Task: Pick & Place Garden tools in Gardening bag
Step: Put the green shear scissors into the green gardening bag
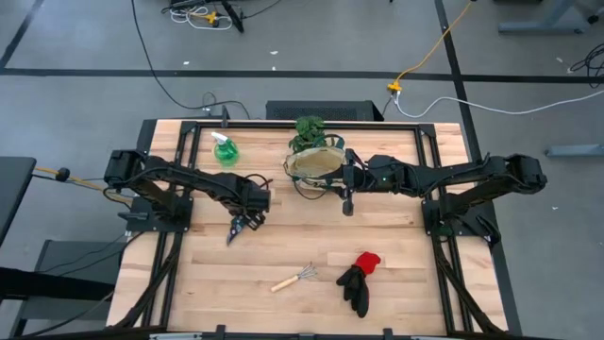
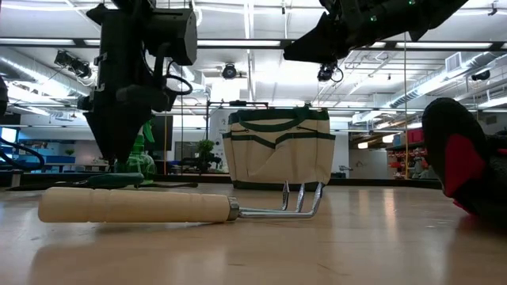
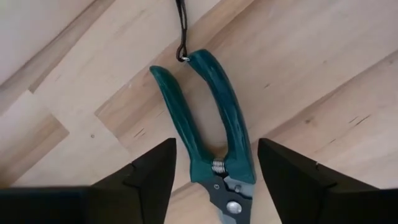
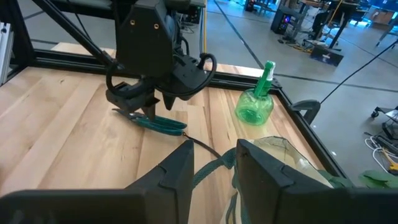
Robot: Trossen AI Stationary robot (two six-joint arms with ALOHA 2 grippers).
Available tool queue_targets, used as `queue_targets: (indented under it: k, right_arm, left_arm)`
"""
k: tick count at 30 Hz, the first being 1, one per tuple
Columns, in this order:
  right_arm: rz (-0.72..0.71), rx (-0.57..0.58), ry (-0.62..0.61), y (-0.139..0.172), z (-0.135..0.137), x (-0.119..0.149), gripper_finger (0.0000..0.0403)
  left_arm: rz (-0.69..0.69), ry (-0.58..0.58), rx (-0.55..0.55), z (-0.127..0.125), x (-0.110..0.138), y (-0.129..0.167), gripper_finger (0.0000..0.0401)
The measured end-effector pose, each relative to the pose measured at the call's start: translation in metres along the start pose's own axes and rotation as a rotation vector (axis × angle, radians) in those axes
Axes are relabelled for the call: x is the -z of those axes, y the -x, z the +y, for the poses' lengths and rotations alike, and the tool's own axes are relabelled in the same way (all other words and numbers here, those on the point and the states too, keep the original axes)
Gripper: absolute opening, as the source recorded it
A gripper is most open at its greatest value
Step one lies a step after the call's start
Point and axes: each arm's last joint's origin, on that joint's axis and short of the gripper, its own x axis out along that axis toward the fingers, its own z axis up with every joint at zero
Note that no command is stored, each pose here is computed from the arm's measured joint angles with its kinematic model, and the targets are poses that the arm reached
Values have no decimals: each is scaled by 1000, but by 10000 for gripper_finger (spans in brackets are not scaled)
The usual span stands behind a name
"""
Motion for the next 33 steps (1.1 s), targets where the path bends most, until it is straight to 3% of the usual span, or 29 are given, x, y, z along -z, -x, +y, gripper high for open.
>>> queue_targets:
  k: [11, 33]
  right_arm:
    - [0, 0, 0, 0, 0, 0, 123]
    - [2, -1, -6, 0, 0, 0, 123]
  left_arm:
    - [-67, 12, 108, -13, -9, -5, 237]
    - [4, -7, 8, -17, -9, -31, 236]
